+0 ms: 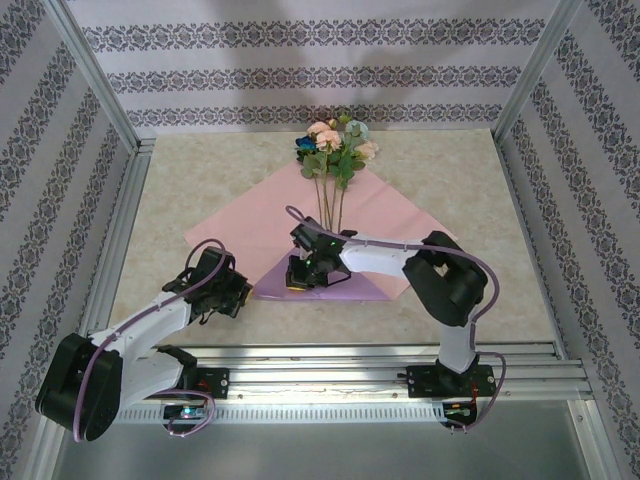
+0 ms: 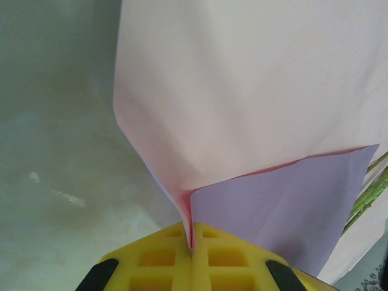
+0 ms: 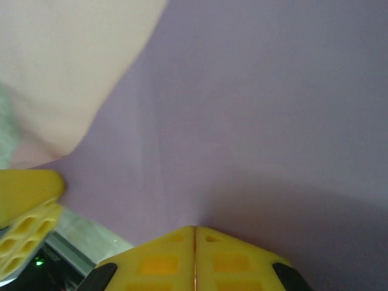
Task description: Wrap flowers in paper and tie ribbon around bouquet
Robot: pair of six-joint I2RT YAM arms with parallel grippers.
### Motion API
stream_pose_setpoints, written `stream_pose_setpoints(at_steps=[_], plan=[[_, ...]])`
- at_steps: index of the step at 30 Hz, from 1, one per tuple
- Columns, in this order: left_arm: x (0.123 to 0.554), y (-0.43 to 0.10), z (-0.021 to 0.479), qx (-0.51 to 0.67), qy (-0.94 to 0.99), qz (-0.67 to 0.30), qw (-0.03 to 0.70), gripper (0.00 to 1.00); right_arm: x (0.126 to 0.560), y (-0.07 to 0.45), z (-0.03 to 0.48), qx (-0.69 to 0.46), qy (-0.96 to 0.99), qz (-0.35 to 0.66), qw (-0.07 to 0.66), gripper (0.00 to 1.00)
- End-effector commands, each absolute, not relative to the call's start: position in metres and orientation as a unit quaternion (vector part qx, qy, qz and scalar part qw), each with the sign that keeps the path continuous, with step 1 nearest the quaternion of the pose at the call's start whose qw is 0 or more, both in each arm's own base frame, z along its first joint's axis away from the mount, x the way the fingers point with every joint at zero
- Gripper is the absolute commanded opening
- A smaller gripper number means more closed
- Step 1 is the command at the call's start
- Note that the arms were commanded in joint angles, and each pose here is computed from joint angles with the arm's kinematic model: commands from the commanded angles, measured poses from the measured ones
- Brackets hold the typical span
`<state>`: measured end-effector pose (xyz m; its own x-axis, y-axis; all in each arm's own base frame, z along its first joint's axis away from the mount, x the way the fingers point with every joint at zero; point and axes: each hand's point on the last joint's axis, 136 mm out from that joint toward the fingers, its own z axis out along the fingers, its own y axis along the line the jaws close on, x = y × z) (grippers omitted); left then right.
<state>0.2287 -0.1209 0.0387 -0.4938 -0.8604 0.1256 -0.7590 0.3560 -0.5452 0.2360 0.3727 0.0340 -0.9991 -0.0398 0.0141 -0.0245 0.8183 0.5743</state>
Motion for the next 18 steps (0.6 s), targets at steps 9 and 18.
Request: stream_pose_setpoints(at_steps=[9, 18], plan=[[0.24, -0.145, 0.091, -0.327, 0.893, -0.277, 0.139, 0.0, 0.224, 0.367, -0.002, 0.023, -0.961, -0.27, 0.049, 0.06], [0.241, -0.184, 0.117, -0.132, 0.939, -0.26, 0.181, 0.0, 0.221, 0.364, -0.008, 0.018, -0.959, -0.275, 0.058, 0.07]])
